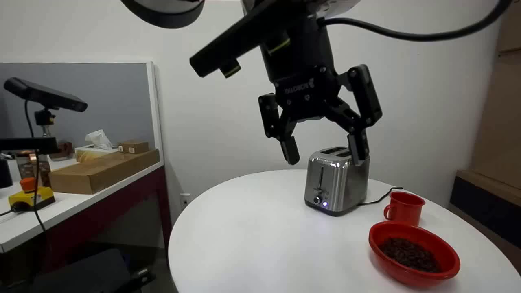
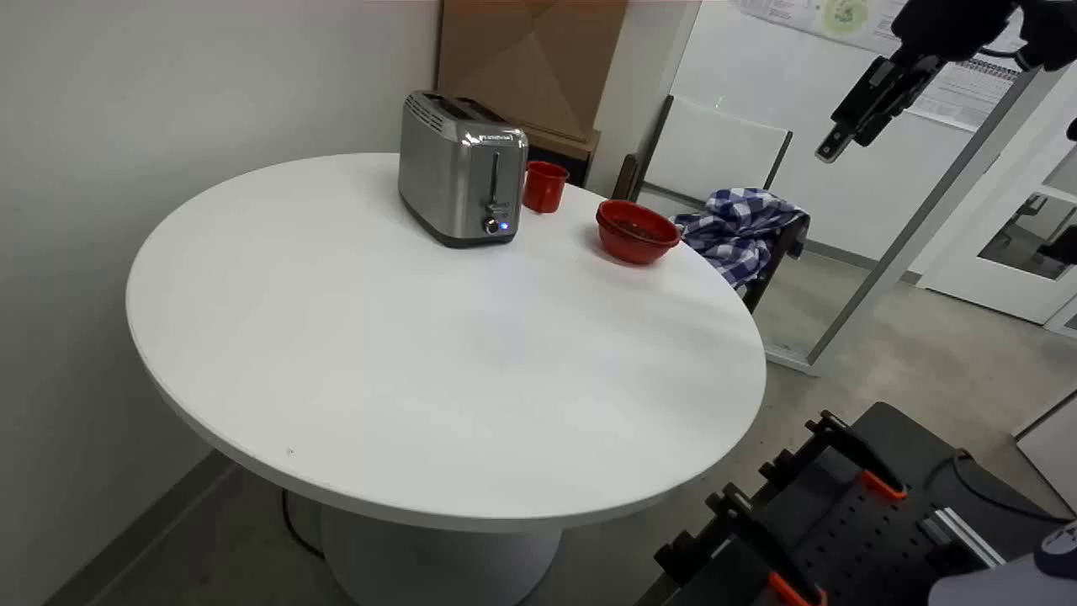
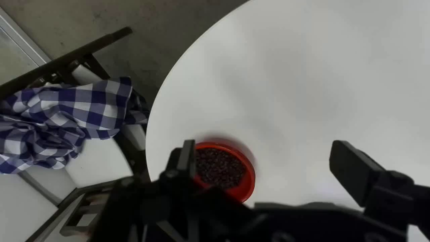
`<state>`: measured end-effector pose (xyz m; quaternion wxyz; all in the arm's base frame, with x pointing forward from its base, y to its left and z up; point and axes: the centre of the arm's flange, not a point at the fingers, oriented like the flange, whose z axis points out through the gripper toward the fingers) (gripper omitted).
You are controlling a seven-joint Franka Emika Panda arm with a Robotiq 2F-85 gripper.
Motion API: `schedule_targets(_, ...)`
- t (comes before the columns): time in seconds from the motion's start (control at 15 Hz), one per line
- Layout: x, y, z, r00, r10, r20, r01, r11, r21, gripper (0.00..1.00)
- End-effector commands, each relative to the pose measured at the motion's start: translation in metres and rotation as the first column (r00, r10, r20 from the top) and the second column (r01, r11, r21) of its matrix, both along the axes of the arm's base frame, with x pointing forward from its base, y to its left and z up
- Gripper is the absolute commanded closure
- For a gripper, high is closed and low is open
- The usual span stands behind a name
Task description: Turn off the switch of the toaster
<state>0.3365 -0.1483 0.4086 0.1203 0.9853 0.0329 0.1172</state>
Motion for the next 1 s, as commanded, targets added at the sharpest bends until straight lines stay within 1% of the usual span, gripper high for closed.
schedule_targets(0.0,0.0,0.0,-0.001,1.0,0.0,-0.003,0.0,1.0,0.001,0.0)
schedule_targets(0.2,0.026,0.003,-0.003,0.999,0.005,-0.042,-0.005,1.0,0.001,0.0)
schedule_targets(0.4,0.06,0.01,-0.01,0.996,0.021,-0.091,-0.022,1.0,-0.001,0.0)
schedule_targets(0.73,0.121,0.023,-0.038,0.99,0.052,-0.133,-0.056,0.998,-0.028,0.0)
schedule_targets(0.93,0.154,0.035,-0.06,0.98,0.121,-0.157,-0.127,0.991,-0.032,0.0)
